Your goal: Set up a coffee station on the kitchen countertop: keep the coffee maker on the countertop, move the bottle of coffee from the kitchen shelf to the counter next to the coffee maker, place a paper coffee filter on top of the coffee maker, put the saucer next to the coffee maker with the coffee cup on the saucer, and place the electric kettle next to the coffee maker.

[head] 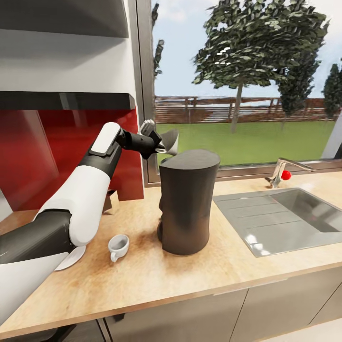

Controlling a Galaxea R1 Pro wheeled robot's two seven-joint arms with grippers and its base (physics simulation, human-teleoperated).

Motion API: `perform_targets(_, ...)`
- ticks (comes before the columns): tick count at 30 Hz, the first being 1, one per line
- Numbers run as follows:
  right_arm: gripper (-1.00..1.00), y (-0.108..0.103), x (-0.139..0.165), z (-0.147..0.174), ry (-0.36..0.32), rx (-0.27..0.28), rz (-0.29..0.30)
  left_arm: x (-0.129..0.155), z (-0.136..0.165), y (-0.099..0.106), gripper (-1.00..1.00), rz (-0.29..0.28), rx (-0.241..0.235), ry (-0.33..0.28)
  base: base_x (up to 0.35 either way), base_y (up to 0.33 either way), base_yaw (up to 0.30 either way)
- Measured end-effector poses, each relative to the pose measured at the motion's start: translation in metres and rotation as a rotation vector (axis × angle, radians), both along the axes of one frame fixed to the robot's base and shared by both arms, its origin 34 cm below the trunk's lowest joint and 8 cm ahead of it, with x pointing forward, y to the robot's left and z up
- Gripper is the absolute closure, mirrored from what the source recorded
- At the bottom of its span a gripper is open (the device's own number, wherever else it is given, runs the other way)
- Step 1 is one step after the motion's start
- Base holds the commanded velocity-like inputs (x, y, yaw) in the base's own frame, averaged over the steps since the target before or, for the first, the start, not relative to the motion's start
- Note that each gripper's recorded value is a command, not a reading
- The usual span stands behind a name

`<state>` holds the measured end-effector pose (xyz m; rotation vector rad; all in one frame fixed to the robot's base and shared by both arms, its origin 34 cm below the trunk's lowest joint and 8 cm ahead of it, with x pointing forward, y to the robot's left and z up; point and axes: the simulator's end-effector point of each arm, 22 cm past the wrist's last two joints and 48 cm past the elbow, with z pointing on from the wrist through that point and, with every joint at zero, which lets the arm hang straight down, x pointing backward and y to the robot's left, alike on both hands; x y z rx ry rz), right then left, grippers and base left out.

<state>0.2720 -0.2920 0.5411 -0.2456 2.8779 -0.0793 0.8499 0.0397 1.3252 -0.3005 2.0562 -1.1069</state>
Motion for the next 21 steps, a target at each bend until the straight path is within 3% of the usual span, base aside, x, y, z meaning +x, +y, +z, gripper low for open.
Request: perform_targets(21,-1.00,0.0001,-0.0030,-0.0011,0.008,0.001,0.000,0.0030,-0.0054,-0.0003,1.00,0.000,0.005,0.006,0.000,0.000,0.000)
